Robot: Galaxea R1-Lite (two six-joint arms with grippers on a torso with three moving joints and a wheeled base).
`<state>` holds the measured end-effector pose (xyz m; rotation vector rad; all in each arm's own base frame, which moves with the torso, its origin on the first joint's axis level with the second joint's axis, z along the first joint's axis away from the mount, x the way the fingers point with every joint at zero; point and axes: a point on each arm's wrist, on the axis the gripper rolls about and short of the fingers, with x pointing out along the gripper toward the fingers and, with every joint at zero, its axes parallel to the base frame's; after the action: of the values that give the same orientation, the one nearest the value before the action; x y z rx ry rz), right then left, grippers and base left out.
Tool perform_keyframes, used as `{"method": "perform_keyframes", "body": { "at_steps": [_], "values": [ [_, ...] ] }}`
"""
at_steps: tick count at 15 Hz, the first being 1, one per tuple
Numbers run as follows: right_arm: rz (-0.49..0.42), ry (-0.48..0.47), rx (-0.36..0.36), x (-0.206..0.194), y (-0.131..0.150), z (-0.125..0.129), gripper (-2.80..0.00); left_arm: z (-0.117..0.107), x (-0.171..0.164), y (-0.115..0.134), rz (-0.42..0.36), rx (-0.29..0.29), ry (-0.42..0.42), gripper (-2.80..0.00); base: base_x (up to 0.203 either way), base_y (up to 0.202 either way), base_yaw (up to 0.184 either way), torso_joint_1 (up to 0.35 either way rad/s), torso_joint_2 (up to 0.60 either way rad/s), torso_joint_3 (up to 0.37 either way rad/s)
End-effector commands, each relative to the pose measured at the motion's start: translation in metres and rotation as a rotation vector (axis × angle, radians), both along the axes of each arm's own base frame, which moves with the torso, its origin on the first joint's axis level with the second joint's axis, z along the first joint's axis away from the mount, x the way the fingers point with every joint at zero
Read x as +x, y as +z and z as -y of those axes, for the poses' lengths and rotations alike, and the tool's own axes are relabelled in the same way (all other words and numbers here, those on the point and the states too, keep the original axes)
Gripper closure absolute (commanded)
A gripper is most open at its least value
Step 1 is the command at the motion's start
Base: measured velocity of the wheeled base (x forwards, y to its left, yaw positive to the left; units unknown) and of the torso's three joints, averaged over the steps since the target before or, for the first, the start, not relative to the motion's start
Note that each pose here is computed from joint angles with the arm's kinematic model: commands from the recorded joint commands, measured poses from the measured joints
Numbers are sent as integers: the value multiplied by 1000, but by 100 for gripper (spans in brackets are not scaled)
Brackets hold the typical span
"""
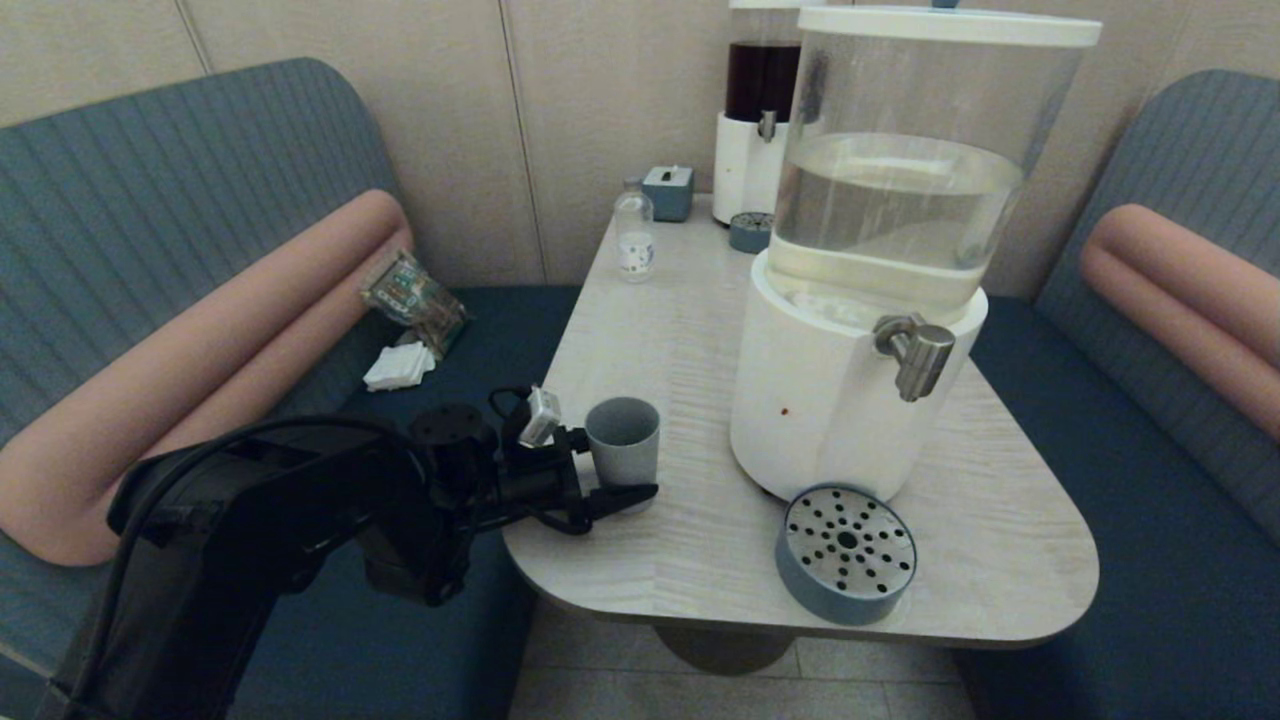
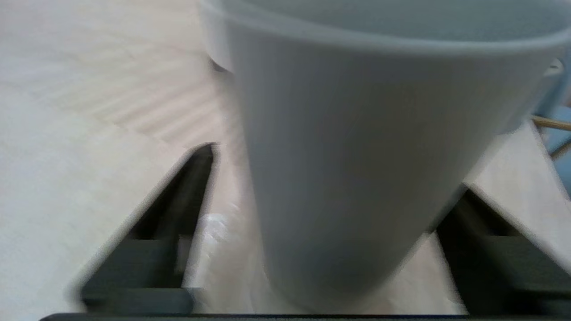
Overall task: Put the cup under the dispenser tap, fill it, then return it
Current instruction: Pick up the cup
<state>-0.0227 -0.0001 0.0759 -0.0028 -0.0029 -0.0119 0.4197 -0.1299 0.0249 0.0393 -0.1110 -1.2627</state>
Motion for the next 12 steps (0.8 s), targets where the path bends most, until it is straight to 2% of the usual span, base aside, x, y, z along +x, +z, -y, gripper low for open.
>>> {"method": "perform_keyframes", "body": {
  "at_steps": [1,6,12],
  "values": [
    [-1,0,0,0,0,0,0,3,5,0,28,-6,-4,0,0,0,0,0,0,0],
    [-1,0,0,0,0,0,0,2,1,8,40,-6,-1,0,0,0,0,0,0,0],
    [0,0,0,0,0,0,0,-9,-43,75,93,-21,-3,0,0,0,0,0,0,0]
  ]
}}
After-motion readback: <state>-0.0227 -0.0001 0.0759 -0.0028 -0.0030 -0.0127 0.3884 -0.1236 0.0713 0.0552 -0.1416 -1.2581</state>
